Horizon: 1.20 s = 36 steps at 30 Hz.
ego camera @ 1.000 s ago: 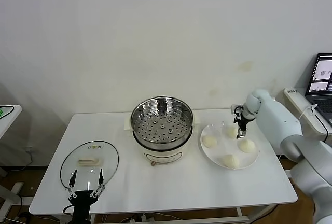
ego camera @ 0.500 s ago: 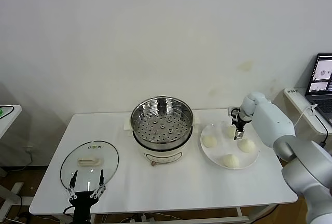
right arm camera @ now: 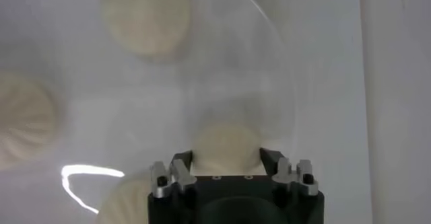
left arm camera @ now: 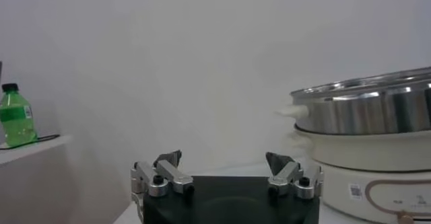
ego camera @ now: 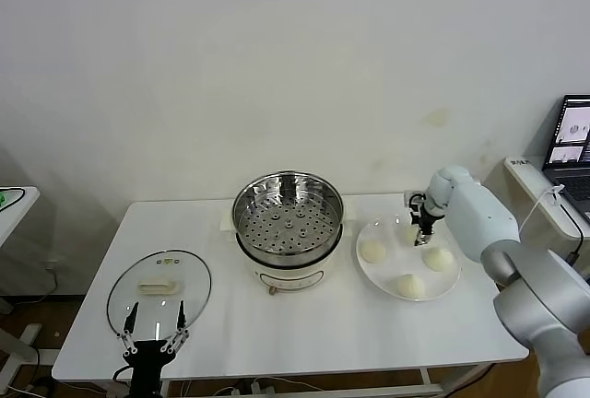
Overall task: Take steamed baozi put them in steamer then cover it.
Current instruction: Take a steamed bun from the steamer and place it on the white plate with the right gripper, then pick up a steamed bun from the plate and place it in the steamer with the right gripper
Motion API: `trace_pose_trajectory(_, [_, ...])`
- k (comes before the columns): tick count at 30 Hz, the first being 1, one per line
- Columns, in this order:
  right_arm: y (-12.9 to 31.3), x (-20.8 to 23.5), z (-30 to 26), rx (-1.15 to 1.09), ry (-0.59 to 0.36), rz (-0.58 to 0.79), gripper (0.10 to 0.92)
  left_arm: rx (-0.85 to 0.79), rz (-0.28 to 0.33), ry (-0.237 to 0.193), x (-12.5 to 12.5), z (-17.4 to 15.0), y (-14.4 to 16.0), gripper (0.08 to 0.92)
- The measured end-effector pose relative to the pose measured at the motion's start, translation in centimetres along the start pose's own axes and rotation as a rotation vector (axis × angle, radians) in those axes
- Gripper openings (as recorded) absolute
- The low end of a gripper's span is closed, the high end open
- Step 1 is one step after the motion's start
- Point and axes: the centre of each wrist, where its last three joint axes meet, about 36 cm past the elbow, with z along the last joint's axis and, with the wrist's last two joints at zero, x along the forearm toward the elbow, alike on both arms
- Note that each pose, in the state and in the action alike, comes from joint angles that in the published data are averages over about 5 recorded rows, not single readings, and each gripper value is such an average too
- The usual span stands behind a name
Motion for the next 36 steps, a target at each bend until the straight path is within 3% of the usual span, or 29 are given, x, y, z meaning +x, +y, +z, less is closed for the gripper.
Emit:
trace_pose_trajectory(18, [-1.3,3.4,0.5,0.012,-0.008,0.043,0.543,-0.002,-0.005,0.004,0.0,0.1,0.0,0.823])
trace_pose_trajectory(36, [-4.1,15.3,-1.8,0.128,-0.088,0.173,0.543,-0.006,-0.006,0.006,-0.3,0.5,-0.6,0.823])
